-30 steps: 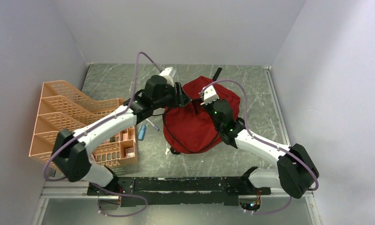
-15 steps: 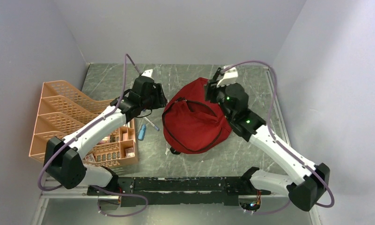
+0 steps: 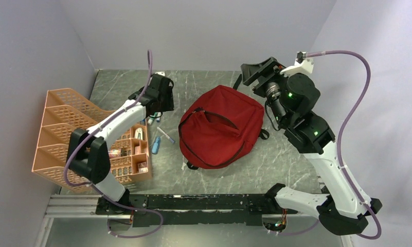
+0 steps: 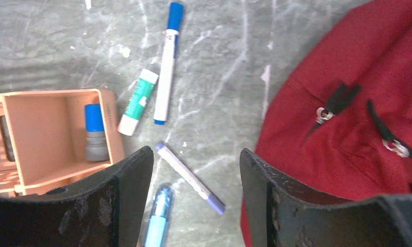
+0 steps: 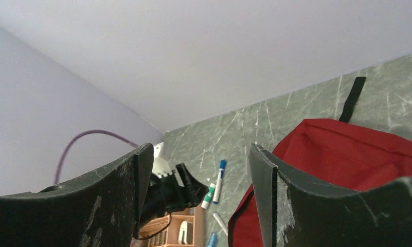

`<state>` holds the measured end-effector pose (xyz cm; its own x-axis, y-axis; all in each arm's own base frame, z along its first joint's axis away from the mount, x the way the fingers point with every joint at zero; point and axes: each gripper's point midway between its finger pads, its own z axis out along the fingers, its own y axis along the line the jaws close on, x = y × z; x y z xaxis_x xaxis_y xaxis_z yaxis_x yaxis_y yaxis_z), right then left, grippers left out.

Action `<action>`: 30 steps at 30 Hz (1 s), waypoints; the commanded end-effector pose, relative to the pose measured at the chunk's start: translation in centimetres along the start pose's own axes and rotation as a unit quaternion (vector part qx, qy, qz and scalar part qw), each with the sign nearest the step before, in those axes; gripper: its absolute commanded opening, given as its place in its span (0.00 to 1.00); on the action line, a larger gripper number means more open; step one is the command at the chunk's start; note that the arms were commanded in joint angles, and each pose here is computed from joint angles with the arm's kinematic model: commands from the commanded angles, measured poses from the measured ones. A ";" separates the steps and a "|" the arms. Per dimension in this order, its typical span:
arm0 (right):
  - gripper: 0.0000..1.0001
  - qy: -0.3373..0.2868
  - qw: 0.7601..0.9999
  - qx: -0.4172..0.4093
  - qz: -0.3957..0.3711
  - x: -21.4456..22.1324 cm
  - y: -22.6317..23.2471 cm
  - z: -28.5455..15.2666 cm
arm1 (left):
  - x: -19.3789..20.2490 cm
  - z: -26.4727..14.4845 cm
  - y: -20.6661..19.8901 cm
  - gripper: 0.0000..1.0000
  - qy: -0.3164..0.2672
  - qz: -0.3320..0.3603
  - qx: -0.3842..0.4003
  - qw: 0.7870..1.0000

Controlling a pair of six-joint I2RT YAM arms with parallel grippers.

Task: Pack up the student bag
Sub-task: Adjust the student bag at the center of the board, then pick up the stationery from the center of the board.

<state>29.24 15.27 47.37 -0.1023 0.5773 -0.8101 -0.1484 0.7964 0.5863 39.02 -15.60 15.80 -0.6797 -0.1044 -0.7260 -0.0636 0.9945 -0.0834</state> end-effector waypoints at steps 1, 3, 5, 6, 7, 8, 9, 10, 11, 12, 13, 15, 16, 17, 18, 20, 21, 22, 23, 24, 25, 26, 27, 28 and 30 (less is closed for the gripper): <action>0.72 0.006 1.000 -0.002 0.029 -0.5 0.4 -0.8 | -0.9 1.5 1.9 0.67 0.000 0.028 -0.052 0.998; 0.72 -0.002 1.000 -0.015 0.025 -1.3 1.0 -0.9 | -0.8 2.5 2.0 0.67 0.005 0.036 -0.061 0.998; 0.72 -0.010 1.000 -0.020 0.019 -1.9 1.2 -1.1 | -0.6 3.6 1.9 0.67 0.015 0.044 -0.067 0.997; 0.72 -0.017 1.000 -0.018 0.015 -2.2 1.1 -1.1 | -0.7 4.1 1.8 0.67 0.019 0.049 -0.072 0.996; 0.72 -0.026 0.999 -0.018 0.008 -2.6 1.0 -1.2 | -0.5 4.7 1.8 0.67 0.024 0.053 -0.077 0.995; 0.72 -0.031 0.999 -0.020 0.001 -2.8 0.9 -1.3 | -0.7 5.2 1.8 0.67 0.025 0.056 -0.083 0.995; 0.73 -0.035 0.999 -0.023 -0.007 -2.8 0.8 -1.4 | -0.6 5.8 1.9 0.67 0.028 0.061 -0.090 0.994; 0.73 -0.036 0.999 -0.021 -0.007 -2.6 0.7 -1.2 | -0.5 6.3 2.0 0.67 0.030 0.065 -0.097 0.993; 0.72 -0.039 0.999 -0.017 -0.005 -2.6 0.5 -1.1 | -0.6 6.8 2.0 0.67 0.031 0.070 -0.102 0.992; 0.72 -0.042 0.999 -0.017 -0.004 -2.6 0.5 -1.0 | -0.6 7.4 2.0 0.67 0.034 0.074 -0.106 0.991; 0.72 -0.045 0.999 -0.018 -0.002 -2.8 0.7 -0.9 | -0.6 7.9 1.9 0.67 0.034 0.078 -0.111 0.990; 0.72 -0.051 0.998 -0.019 -0.007 -3.3 0.8 -1.0 | -0.7 9.1 1.9 0.67 0.037 0.086 -0.118 0.989; 0.73 -0.055 0.998 -0.018 -0.009 -3.5 0.7 -1.2 | -1.0 9.6 1.8 0.67 0.035 0.089 -0.122 0.988; 0.72 -0.059 0.998 -0.017 -0.011 -3.8 0.6 -1.3 | -1.1 10.2 1.8 0.67 0.036 0.093 -0.126 0.987; 0.72 -0.061 0.998 -0.018 -0.013 -3.9 0.6 -1.5 | -1.3 10.7 1.8 0.66 0.038 0.096 -0.131 0.986; 0.72 -0.065 0.997 -0.020 -0.022 -3.9 0.4 -1.6 | -1.2 12.0 2.2 0.66 0.043 0.102 -0.142 0.984; 0.72 -0.061 0.998 -0.020 -0.021 -3.6 0.3 -1.6 | -1.4 12.4 2.4 0.66 0.044 0.104 -0.145 0.983; 0.72 -0.058 0.998 -0.019 -0.018 -3.4 0.3 -1.5 | -1.6 12.8 2.6 0.66 0.045 0.103 -0.147 0.983; 0.72 -0.055 0.998 -0.019 -0.017 -3.1 0.3 -1.3 | -1.8 13.1 2.8 0.66 0.046 0.100 -0.149 0.983; 0.72 -0.057 0.998 -0.018 -0.015 -2.9 0.2 -1.2 | -2.0 13.4 3.0 0.66 0.046 0.098 -0.150 0.983; 0.72 -0.057 0.998 -0.016 -0.014 -2.9 0.1 -1.1 | -2.2 13.7 3.2 0.67 0.045 0.095 -0.149 0.983; 0.72 -0.057 0.998 -0.017 -0.011 -3.0 0.2 -1.1 | -2.2 14.0 3.3 0.67 0.045 0.094 -0.144 0.984; 0.72 -0.061 0.998 -0.015 -0.012 -3.2 0.1 -1.3 | -2.1 14.4 3.3 0.67 0.047 0.095 -0.140 0.984; 0.72 -0.068 0.997 -0.012 -0.018 -3.7 0.0 -1.6 | -2.0 14.6 3.4 0.67 0.050 0.098 -0.139 0.984; 0.72 -0.077 0.997 -0.012 -0.020 -4.4 -0.3 -2.2 | -1.5 15.1 3.7 0.67 0.059 0.106 -0.140 0.983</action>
<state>28.35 13.75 49.47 -0.0057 0.5599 -0.8286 -0.1829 0.8140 0.5513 49.65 -12.44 6.01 -0.7821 0.0689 -0.6194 -0.1140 0.9613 0.2508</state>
